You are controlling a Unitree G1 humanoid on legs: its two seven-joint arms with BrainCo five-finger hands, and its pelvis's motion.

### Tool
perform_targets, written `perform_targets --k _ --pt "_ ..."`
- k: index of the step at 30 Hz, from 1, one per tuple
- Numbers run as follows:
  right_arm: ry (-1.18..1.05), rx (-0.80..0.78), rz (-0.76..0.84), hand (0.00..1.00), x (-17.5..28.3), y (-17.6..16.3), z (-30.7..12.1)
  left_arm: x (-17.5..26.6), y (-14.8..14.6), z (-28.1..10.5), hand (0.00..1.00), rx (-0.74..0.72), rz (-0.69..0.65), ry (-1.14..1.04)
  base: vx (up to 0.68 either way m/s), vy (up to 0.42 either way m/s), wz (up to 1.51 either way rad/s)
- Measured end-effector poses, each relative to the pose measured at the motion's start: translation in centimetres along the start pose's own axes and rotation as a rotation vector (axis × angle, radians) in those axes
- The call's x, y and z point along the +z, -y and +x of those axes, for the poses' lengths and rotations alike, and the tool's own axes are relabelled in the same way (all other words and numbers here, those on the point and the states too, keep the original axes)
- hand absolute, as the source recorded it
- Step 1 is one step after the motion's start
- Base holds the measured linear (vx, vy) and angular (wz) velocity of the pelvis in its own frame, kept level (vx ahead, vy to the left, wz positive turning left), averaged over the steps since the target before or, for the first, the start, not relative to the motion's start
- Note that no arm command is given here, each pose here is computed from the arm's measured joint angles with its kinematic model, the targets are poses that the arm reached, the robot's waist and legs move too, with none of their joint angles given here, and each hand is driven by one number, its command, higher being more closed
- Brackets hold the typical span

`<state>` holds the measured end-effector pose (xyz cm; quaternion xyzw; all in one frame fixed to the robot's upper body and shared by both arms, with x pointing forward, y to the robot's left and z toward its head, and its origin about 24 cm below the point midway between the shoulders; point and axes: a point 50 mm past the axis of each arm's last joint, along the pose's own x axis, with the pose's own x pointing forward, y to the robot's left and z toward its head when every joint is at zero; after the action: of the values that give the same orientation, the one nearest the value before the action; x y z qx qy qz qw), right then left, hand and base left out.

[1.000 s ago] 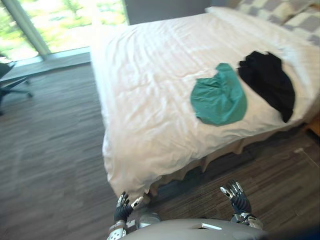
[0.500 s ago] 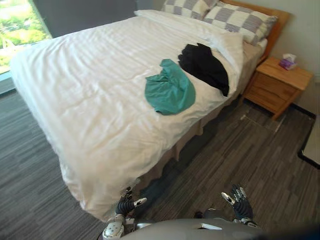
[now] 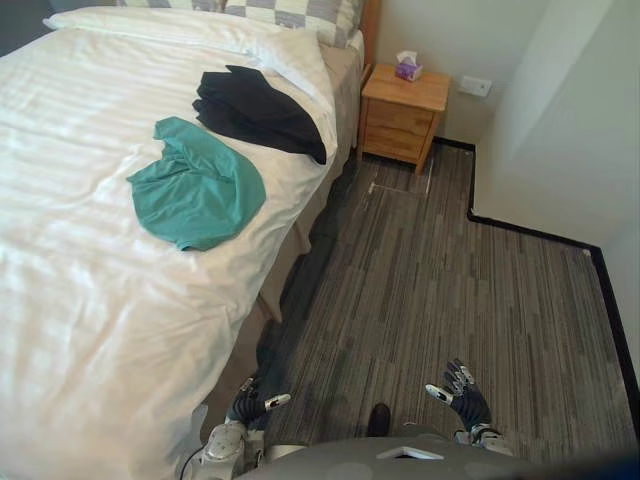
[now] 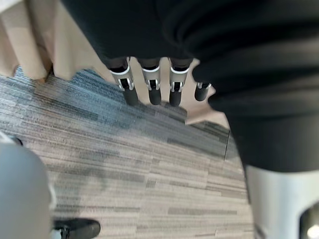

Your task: Tidy the bed and pick cloth on bed and put in laundry

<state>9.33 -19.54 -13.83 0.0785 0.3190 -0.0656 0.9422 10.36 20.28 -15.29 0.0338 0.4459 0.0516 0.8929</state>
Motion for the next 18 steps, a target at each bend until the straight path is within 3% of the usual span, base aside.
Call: perform_targets --k 13,16,17,18 --pt "-0.178 -0.031 0.01 0.0 -1.2 2.0 0.0 0.0 1.9 0.2 0.0 -0.051 -0.227 -0.027 0.0 0.049 -0.65" --pt "-0.197 -0.071 0.046 0.0 -1.9 2.6 -0.7 -1.0 1.9 -0.2 0.0 -0.042 -0.271 -0.068 0.03 0.122 -0.36" --pt "-0.204 -0.101 0.18 0.0 -3.0 2.6 -1.7 -1.7 1.5 -0.2 0.0 -0.017 -0.361 -0.165 0.03 0.033 -0.11" --pt "-0.204 -0.101 0.18 0.0 -3.0 2.6 -1.7 -1.7 1.5 -0.2 0.0 -0.017 -0.361 -0.165 0.0 0.0 0.0"
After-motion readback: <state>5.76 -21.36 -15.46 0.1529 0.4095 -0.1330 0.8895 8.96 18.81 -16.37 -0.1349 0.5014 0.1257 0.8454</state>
